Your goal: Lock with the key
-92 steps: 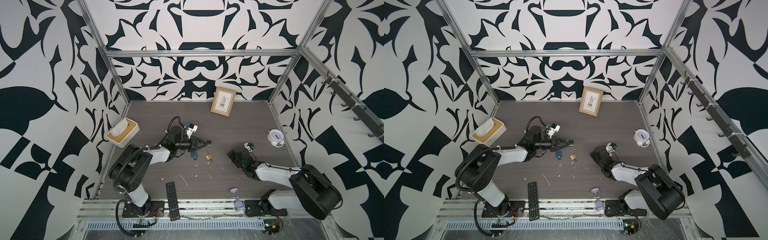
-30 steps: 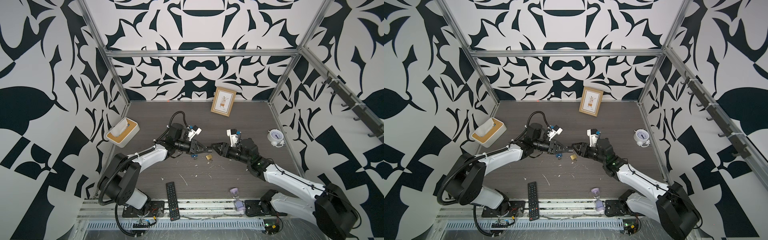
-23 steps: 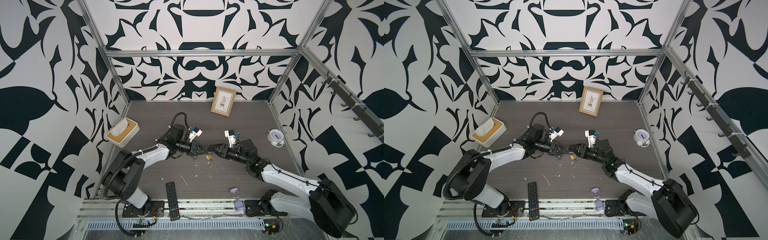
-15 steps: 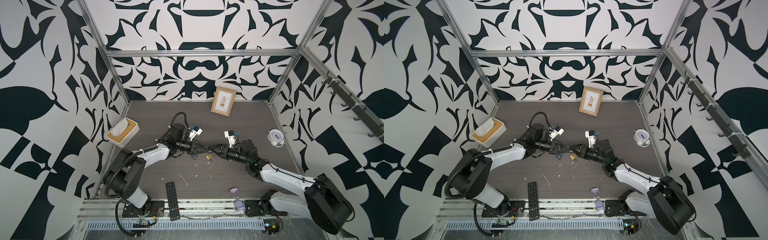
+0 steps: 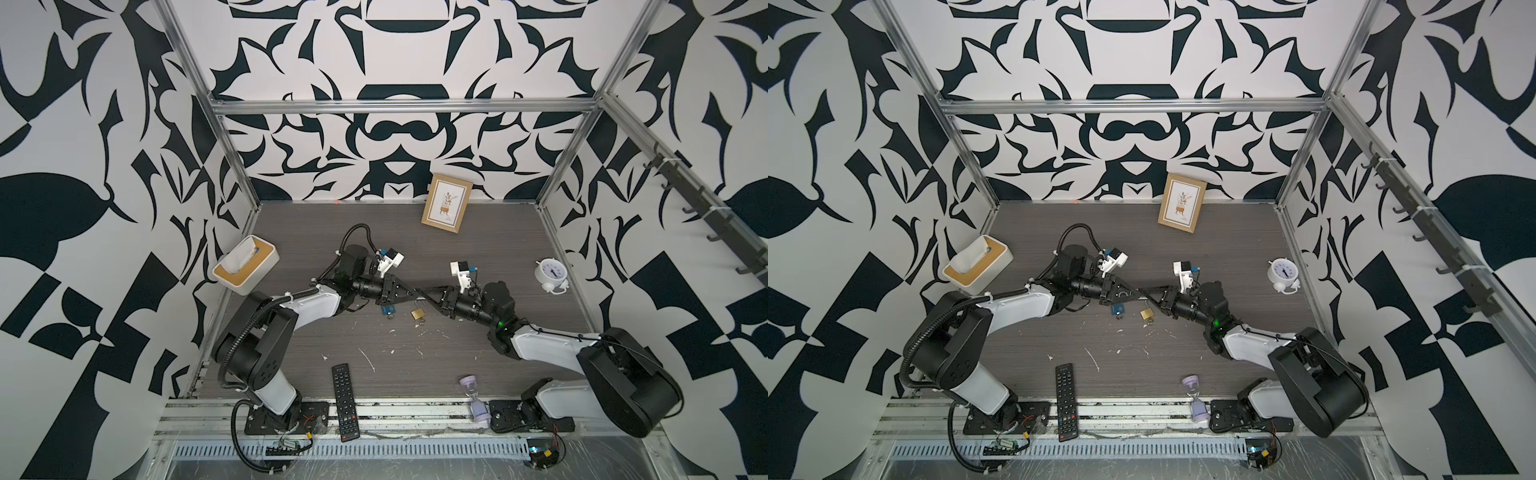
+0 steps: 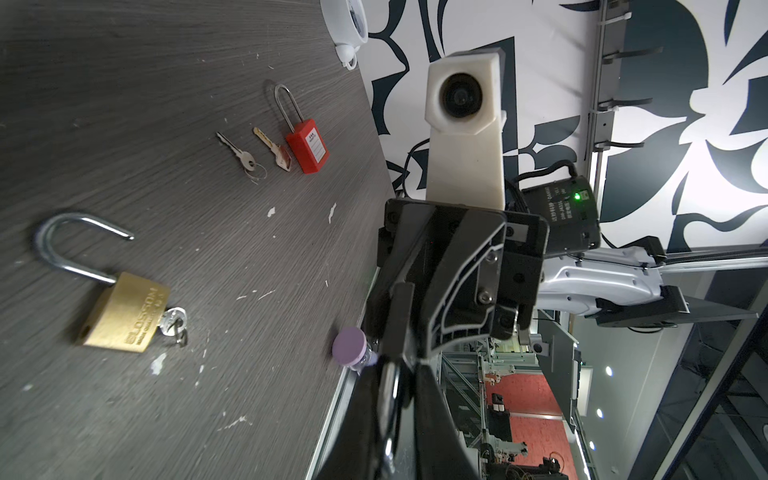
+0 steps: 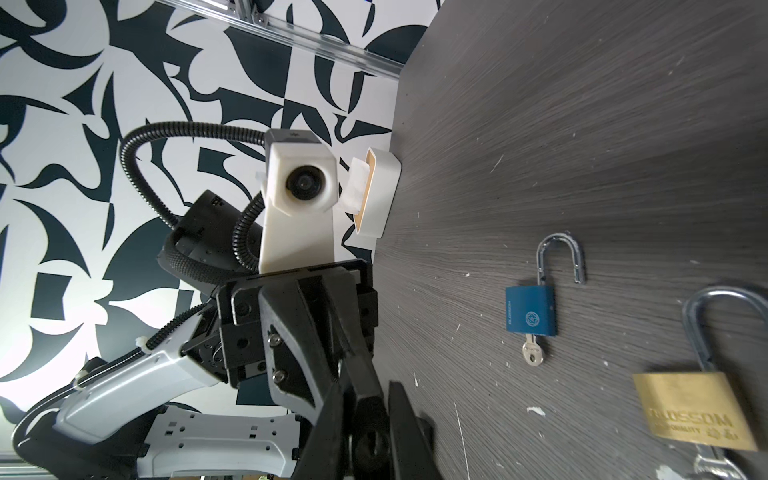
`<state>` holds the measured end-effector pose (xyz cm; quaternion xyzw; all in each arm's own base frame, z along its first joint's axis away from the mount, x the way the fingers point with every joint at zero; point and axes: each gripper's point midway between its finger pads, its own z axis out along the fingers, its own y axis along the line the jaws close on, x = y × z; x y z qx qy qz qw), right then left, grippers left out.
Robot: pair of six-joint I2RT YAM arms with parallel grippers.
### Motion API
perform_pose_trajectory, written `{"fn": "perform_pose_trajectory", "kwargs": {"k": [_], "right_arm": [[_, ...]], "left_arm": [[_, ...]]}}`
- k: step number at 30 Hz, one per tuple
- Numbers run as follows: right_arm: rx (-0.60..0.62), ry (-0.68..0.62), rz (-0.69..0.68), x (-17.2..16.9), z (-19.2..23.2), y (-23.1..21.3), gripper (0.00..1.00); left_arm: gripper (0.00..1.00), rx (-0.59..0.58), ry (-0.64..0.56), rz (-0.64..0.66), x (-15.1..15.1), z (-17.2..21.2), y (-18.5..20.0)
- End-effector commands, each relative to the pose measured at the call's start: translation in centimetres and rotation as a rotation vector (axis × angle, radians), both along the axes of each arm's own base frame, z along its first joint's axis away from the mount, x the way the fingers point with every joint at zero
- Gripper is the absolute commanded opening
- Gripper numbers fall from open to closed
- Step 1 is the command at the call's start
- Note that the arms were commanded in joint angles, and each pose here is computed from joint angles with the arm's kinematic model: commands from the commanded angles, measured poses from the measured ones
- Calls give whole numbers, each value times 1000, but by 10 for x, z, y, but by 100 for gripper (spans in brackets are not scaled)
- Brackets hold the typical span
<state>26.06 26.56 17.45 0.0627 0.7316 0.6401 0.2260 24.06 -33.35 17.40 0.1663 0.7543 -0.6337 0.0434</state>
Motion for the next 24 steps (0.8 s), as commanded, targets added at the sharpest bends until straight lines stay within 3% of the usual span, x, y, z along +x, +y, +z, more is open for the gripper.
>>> {"fn": "perform_pose_trajectory", "kwargs": {"k": [1, 5, 6, 7, 8, 10, 13, 16, 21, 24], "right_arm": [[88, -53, 40, -5, 24, 7, 3], [79, -41, 12, 0, 19, 4, 0], [63, -21, -17, 3, 14, 0, 0], [45, -13, -52, 7, 11, -5, 0], [23, -2, -86, 11, 8, -10, 0], [-39, 8, -154, 19, 4, -21, 0], [-158, 30, -280, 30, -1, -40, 0], [-234, 106, -467, 36, -14, -71, 0], [-319, 195, -678, 49, -37, -105, 0], [-357, 187, -688, 65, -44, -98, 0]], "left_arm": [[0, -56, -61, -51, -6, 15, -8], [0, -49, -53, -46, -4, 10, -8], [9, -44, -55, -38, -2, 9, -8], [39, -27, -51, -18, 3, 6, -7], [53, -19, -56, -7, 7, 5, -6], [98, -3, -87, 35, 18, 5, -4], [99, 76, -103, 154, 43, -3, 7], [99, 194, -113, 372, 71, -18, 34], [99, 362, -198, 514, 78, -20, 65], [99, 507, -205, 565, 77, -30, 88]]}}
